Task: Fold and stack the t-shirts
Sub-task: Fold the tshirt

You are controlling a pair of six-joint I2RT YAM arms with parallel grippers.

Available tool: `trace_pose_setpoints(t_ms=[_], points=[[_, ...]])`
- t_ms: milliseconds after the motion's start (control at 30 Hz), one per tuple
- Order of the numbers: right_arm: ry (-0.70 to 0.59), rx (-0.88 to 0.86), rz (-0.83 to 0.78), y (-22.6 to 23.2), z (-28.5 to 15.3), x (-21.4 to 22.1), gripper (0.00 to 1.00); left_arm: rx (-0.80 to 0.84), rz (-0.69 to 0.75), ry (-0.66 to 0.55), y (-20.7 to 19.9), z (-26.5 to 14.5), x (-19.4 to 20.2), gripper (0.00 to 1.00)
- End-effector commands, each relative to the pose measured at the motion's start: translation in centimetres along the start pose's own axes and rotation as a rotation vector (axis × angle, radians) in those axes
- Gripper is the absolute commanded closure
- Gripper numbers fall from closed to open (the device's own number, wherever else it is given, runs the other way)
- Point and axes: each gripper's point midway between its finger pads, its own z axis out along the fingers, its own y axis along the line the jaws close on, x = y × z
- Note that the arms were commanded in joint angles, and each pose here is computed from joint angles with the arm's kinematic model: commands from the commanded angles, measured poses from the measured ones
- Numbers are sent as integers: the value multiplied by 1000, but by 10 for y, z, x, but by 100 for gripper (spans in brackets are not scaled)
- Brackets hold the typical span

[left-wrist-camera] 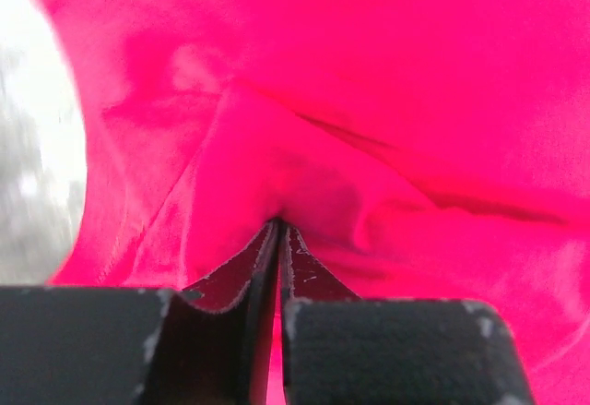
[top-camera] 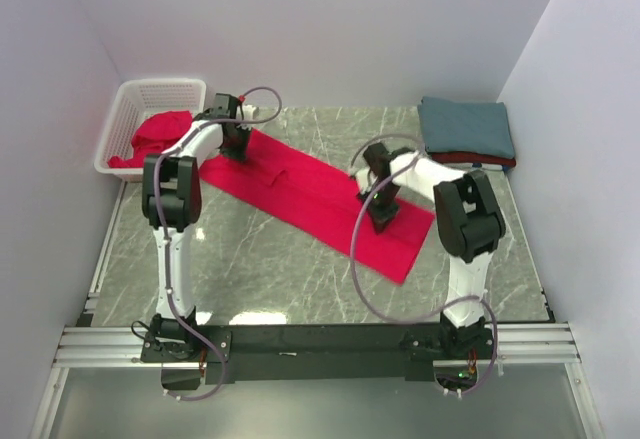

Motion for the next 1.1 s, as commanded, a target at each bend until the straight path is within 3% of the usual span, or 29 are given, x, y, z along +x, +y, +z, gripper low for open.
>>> trace_pose_setpoints(t_ms=[0,133,267,367,400,467,500,700,900,1067], points=[[221,-199,-45,80,18,72,83,33,77,-11,-6,12,-23,88],[144,-413,-134,149,-15,67,83,74,92,-138,-22,-7,-70,85],[-5,-469,-118,143,-64,33,83,71,88,-279,-25,-73,-106,82],[-77,-392,-105,119,-76,10,83,111,74,-296,-36,-98,-92,83],[-88,-355,-93,108,-75,4,83,129,40,-259,-40,-94,-76,84],[-82,-290,-88,93,-65,-6,85,142,1,-233,-46,-96,-64,99],[-72,-275,-81,89,-60,-7,86,157,-28,-190,-49,-91,-52,99],[24,-194,-95,78,-27,-6,100,162,-136,-37,-55,-61,-6,99],[117,-163,-116,83,0,22,100,139,-157,-31,-51,-53,-2,99],[210,-235,-189,123,19,55,100,127,-163,6,-50,-33,4,99]])
